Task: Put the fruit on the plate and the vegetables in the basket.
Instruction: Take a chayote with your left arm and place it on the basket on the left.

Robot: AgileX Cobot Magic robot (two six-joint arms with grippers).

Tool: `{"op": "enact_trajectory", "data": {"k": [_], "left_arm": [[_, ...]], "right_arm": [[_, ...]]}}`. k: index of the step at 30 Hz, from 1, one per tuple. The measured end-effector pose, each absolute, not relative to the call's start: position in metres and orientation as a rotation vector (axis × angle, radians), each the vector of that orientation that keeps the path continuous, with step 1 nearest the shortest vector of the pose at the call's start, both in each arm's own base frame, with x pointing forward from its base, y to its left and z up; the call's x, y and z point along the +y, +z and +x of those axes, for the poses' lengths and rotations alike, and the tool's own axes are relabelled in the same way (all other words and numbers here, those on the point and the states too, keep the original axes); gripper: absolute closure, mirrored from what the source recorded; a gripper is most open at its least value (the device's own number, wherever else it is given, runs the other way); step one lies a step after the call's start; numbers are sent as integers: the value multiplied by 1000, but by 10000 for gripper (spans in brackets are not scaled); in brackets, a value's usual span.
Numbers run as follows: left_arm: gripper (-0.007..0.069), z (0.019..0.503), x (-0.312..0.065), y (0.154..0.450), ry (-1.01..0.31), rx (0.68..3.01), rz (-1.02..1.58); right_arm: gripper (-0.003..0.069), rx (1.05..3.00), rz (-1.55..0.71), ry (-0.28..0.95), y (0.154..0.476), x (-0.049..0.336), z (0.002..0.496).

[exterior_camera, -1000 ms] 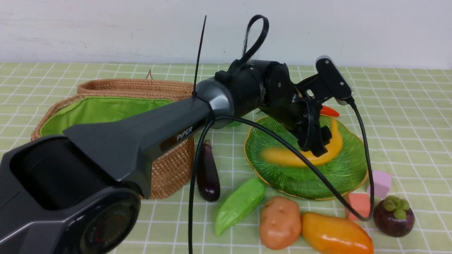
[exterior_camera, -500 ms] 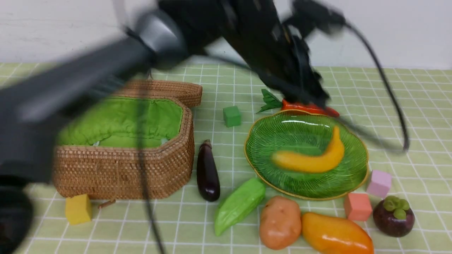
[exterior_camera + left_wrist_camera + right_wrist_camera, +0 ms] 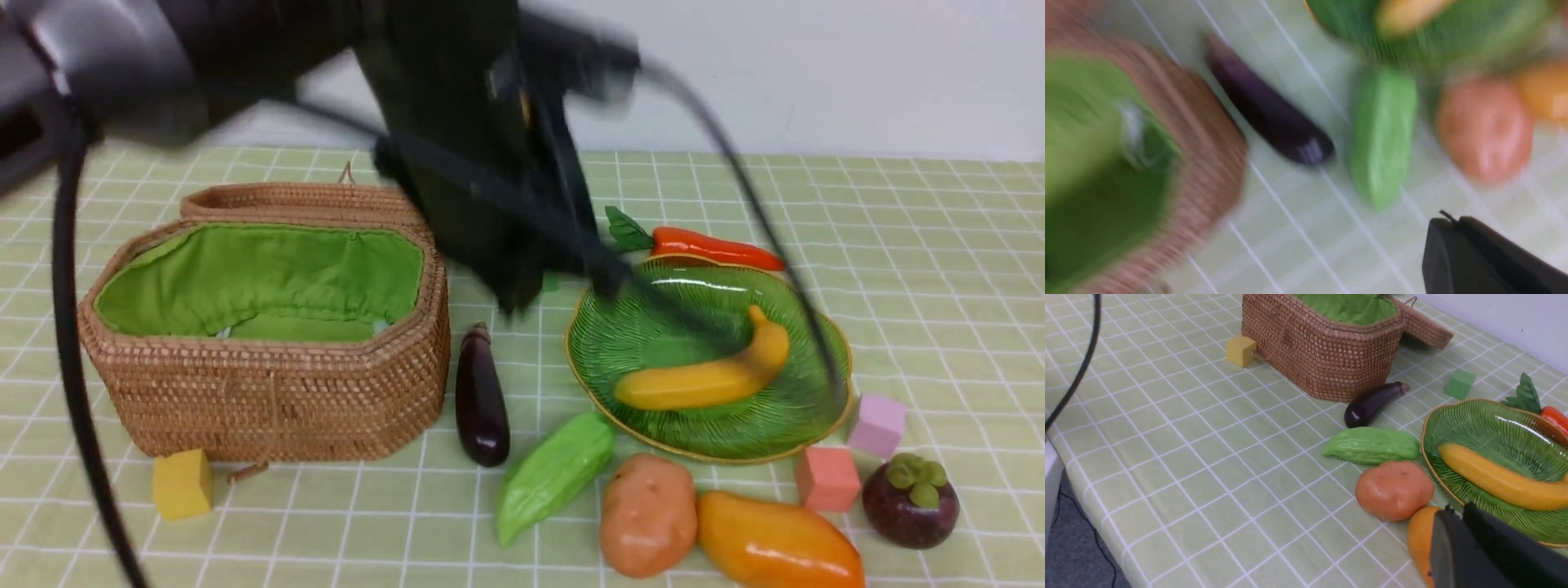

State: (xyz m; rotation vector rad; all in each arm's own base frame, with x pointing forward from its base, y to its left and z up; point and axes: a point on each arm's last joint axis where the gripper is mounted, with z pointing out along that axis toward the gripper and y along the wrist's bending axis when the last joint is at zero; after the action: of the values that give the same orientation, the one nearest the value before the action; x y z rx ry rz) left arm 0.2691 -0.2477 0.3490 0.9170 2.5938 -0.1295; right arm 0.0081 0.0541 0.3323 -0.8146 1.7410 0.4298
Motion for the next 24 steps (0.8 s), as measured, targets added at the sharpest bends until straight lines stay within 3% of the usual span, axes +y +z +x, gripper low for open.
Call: {"op": "enact_trajectory", "data": {"k": [4,10,14,16,17,18,19,24], "left_arm": [[638,257,-258,313,-102,2686,969],[608,275,-268,298,-147,2668,850],[435,288,-276,274,-93,2627,1016],[389,290,-278,267,-82,2611,1072],[313,295,-283,256,-70,2583,1141],[304,296,-284,254,-66,2578,1159],[227,301,-289,243,-56,2530,1223],[104,312,-297,225,-30,2451,1284]], "right_arm": [[617,1742,-815,430,332,54,8],[638,1744,-817,428,332,54,8],[639,1745,-818,425,332,54,8],[639,1745,-818,424,332,54,8],[639,1746,-818,422,332,54,8],[639,1746,-818,422,332,54,8],[639,1746,-818,422,332,54,8],[643,1746,-818,422,332,54,8]]}}
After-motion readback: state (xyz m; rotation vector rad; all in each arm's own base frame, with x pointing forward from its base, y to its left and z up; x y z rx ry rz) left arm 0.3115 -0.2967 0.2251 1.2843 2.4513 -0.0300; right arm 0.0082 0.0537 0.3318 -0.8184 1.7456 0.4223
